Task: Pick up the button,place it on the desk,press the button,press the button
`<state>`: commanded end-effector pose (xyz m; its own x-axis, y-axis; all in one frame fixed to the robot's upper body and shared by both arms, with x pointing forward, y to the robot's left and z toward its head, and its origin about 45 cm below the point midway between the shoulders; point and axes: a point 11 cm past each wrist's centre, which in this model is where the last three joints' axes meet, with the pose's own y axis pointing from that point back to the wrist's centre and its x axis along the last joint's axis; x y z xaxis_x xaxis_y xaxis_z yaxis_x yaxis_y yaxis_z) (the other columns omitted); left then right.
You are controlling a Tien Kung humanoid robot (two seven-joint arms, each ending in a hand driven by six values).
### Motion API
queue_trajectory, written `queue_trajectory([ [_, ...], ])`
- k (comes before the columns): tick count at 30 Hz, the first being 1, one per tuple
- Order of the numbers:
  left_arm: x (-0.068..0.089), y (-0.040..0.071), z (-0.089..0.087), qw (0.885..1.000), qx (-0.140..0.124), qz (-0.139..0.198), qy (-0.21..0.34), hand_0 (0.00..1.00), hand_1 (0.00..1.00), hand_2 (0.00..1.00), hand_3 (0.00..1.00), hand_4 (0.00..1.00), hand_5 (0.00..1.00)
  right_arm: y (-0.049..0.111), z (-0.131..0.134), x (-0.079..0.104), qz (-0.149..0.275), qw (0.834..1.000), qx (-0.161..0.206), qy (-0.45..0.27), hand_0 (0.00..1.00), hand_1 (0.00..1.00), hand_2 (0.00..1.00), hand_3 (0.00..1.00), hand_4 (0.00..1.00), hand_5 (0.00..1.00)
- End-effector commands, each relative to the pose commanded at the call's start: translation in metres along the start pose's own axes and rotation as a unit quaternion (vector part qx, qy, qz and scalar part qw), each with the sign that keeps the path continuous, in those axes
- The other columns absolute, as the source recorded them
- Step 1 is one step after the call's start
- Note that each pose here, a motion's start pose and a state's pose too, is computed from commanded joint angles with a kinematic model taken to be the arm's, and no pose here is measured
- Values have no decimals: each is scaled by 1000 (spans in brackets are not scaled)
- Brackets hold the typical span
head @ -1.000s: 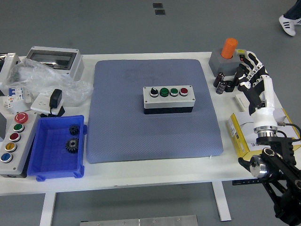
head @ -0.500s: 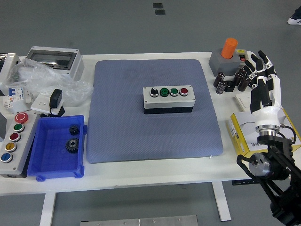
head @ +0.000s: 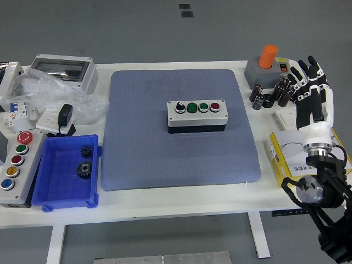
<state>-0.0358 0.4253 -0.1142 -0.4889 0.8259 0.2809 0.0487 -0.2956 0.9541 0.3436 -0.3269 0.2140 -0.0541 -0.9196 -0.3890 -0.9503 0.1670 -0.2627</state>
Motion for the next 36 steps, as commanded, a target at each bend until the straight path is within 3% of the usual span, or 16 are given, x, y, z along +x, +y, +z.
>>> queue_trajectory([
  [1, 0, 0, 0, 1000, 0, 0, 0, 635, 597, 549, 611, 644, 286, 0, 1, 0, -2, 1000, -3, -12, 683, 462, 567, 801, 829, 611],
  [6, 0, 0, 0, 1000, -1, 0, 0, 635, 597, 549, 611, 644, 286, 2, 7, 0, -8, 997, -16, -72, 683, 462, 567, 801, 829, 611],
  [7, 0, 0, 0, 1000, 0, 0, 0, 635, 607, 552, 611, 645, 287, 2, 8, 0, -10, 997, -18, -81, 646, 407, 470, 795, 957, 689],
  [12, 0, 0, 0, 1000, 0, 0, 0, 635, 607, 552, 611, 645, 287, 3, 10, -1, -19, 996, -26, -88, 646, 407, 470, 795, 957, 689],
  [13, -1, 0, 0, 1000, 0, 0, 0, 635, 604, 554, 611, 648, 289, 3, 10, -2, -21, 996, -28, -87, 467, 367, 460, 784, 964, 672],
  [18, 0, 0, 2, 1000, -2, 1, 0, 635, 604, 554, 611, 648, 289, 3, 12, -4, -31, 996, -37, -78, 467, 367, 460, 784, 964, 672],
  [19, 0, 0, 2, 1000, -2, 1, 0, 635, 604, 555, 612, 649, 288, 3, 12, -4, -32, 996, -38, -76, 408, 334, 439, 774, 968, 658],
  [30, 3, 0, 4, 1000, -3, 3, -3, 635, 604, 556, 612, 651, 289, 1, 10, -8, -43, 997, -43, -50, 413, 347, 439, 771, 964, 654],
  [31, 4, 0, 4, 1000, -3, 4, -3, 635, 604, 556, 612, 652, 290, 1, 10, -8, -43, 997, -43, -47, 486, 492, 510, 775, 964, 660],
  [36, 6, 0, 4, 1000, -3, 5, -6, 635, 604, 556, 612, 652, 290, 0, 9, -10, -47, 997, -44, -39, 486, 492, 510, 775, 964, 660],
])
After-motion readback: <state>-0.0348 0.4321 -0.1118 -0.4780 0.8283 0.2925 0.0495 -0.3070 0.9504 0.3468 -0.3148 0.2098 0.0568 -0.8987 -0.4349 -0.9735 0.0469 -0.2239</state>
